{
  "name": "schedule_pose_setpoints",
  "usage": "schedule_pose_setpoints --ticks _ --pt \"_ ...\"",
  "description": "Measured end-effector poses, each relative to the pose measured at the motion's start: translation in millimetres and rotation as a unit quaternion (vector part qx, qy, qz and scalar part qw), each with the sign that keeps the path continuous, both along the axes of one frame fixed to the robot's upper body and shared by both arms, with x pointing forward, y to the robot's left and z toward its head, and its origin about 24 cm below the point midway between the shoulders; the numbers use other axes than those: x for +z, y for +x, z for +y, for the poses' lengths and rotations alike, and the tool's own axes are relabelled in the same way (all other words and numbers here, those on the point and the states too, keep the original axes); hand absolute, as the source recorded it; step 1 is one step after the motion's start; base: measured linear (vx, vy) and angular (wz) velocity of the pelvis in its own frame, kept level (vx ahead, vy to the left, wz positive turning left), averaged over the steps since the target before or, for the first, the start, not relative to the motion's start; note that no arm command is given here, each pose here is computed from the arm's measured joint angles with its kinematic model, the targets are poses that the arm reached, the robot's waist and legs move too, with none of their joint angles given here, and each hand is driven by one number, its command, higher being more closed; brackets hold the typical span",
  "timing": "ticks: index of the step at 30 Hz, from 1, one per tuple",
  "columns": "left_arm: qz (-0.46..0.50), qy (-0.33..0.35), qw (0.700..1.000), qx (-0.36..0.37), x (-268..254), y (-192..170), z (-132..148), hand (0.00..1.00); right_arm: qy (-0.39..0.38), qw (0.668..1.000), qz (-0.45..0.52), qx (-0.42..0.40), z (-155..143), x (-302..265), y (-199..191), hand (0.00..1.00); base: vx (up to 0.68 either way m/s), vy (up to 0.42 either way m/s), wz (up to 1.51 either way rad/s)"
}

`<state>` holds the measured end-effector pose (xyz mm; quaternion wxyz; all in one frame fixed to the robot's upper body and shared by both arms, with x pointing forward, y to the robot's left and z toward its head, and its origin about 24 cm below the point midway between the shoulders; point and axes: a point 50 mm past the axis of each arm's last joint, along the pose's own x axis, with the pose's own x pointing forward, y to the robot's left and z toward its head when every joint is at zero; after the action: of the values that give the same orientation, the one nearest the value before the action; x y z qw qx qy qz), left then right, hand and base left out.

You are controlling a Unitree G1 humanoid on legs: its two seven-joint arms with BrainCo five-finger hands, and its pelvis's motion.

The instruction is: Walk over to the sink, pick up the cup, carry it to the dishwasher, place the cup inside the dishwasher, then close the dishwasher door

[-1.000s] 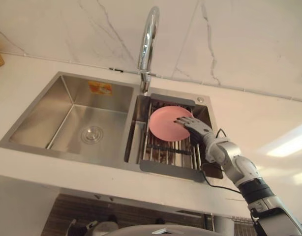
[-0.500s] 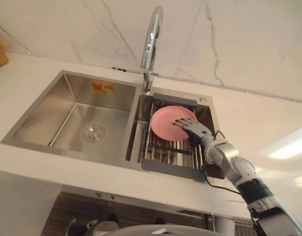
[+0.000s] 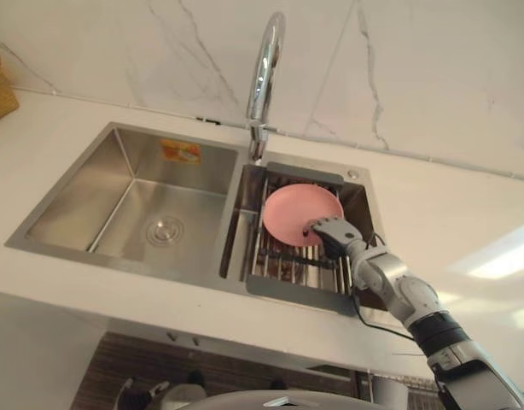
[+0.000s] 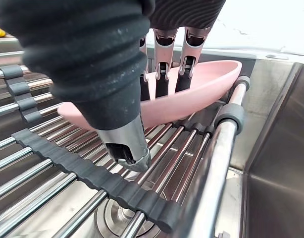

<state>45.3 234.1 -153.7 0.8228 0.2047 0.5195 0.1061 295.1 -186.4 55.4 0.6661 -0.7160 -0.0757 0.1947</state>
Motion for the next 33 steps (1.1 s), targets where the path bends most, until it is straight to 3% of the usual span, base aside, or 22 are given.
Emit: schedule_pose_setpoints --ticks 20,33 --pt "0.007 0.005 1.0 0.006 -1 -8 -1 0.0 0.04 0.994 -0.097 -0.016 -4 17 3 1.0 0.0 0.0 0.0" --pt "0.01 0.005 1.0 0.007 -1 -12 -1 0.0 0.108 0.979 -0.17 0.041 12 58 -8 1.0 0.0 -0.001 -0.04"
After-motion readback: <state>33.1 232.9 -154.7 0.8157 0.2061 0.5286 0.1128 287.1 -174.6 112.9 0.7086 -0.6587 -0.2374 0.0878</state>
